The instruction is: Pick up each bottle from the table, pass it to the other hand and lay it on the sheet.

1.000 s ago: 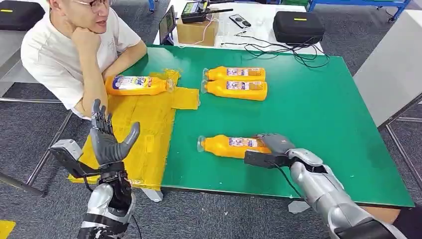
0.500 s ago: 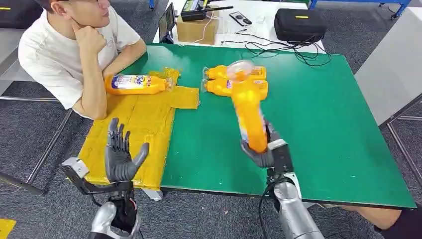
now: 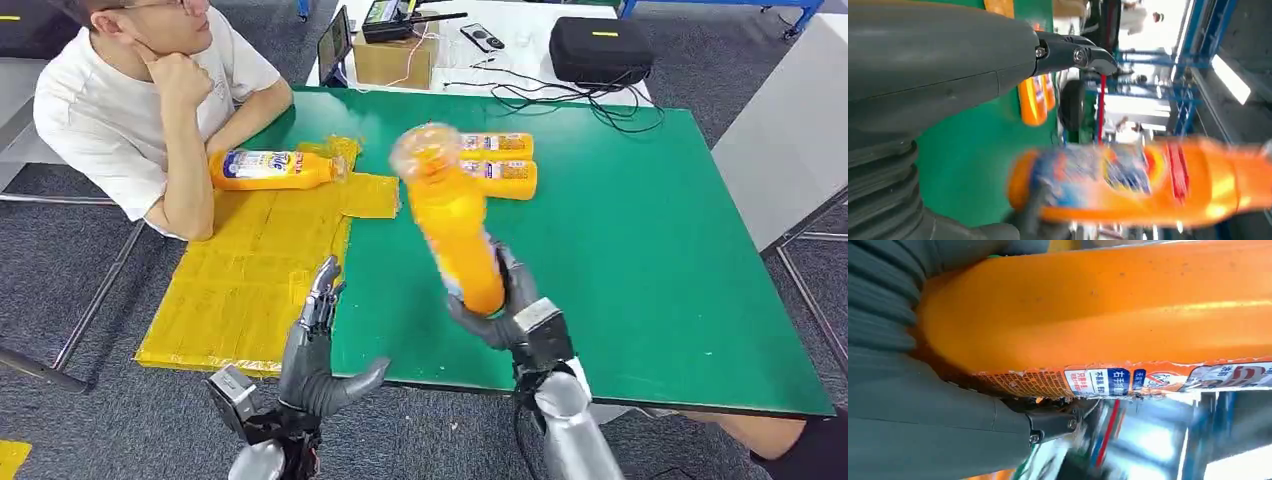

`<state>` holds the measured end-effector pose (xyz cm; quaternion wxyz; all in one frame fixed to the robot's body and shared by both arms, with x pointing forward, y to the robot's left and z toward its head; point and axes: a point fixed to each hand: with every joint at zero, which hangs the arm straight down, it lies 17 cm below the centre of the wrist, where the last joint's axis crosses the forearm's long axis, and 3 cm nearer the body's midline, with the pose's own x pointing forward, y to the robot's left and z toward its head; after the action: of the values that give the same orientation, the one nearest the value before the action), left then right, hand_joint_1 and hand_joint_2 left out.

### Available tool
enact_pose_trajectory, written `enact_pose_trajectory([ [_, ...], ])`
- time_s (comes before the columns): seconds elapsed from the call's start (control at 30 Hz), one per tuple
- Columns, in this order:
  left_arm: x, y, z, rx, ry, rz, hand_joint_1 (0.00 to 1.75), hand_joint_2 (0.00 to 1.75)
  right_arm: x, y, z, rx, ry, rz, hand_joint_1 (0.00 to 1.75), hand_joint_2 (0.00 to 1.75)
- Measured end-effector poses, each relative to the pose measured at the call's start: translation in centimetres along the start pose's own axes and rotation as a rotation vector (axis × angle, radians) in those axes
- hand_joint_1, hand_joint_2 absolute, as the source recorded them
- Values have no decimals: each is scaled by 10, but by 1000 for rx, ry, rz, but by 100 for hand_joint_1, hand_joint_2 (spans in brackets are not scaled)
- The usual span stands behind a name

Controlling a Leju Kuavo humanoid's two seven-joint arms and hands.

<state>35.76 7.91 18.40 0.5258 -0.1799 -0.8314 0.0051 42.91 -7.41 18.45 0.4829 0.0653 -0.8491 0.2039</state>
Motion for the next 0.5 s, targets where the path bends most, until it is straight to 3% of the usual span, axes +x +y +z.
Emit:
enact_pose_trajectory([
  [0.2,5,-5,-16,-12,2,116,0,175,19,98,5,226,-62,63,175,175],
  [0.5,2,3,-22,25,29,252,0,175,27,144,8,341,-105,81,175,175],
])
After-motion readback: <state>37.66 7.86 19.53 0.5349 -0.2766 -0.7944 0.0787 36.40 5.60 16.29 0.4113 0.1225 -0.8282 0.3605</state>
